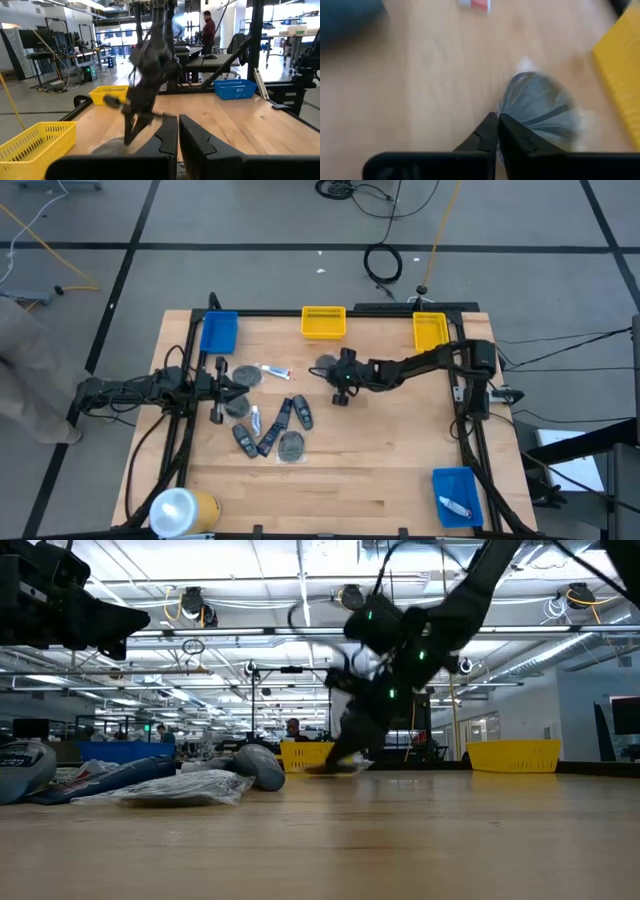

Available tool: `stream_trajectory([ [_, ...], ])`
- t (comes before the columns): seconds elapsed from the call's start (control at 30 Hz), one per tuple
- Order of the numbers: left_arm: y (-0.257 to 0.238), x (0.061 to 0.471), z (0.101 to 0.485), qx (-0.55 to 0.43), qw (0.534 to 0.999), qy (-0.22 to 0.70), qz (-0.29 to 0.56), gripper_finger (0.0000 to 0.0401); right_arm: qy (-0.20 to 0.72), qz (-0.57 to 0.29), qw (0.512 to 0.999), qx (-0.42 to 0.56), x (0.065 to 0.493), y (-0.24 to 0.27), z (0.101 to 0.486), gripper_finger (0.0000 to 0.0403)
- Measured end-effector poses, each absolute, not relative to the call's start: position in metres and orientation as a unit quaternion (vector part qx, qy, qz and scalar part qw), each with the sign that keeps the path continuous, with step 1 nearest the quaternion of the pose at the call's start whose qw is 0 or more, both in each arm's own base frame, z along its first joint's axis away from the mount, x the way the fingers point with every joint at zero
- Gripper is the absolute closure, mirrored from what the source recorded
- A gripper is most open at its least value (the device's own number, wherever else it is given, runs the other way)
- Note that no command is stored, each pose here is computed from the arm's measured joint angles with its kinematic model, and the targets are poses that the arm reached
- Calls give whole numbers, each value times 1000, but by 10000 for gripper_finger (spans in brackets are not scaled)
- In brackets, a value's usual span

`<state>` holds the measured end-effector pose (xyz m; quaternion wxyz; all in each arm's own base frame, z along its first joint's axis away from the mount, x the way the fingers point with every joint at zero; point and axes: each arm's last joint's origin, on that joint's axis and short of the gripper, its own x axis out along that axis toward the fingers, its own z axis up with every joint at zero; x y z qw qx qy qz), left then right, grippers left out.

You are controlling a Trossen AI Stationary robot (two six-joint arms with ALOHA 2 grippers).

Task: Pick & Place Travel size toiletries
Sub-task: Put the hairbrush into the left yellow bin

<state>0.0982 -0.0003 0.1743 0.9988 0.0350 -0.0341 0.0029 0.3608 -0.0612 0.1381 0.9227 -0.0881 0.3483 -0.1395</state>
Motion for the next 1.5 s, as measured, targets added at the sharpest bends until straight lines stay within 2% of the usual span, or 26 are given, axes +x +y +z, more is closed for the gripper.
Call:
stream_trajectory([
  [0.17,0,98,174,35,999,-35,3,382,266,-142,951,-68,355,-55,190,401],
  [0.3,0,98,174,35,999,-34,3,382,190,-105,976,-16,345,-76,223,402],
  [0.37,0,98,174,35,999,-34,3,382,153,-83,985,6,342,-93,232,402],
  [0.57,0,98,174,35,999,-34,3,382,124,-76,988,42,340,-153,240,402],
  [0.9,0,98,174,35,999,-34,3,382,150,-82,981,94,337,-223,213,403],
  [1.1,0,98,174,35,999,-34,3,382,168,-105,973,121,332,-241,191,403],
  [1.5,0,98,174,35,999,-34,3,382,126,-101,970,181,333,-265,164,403],
])
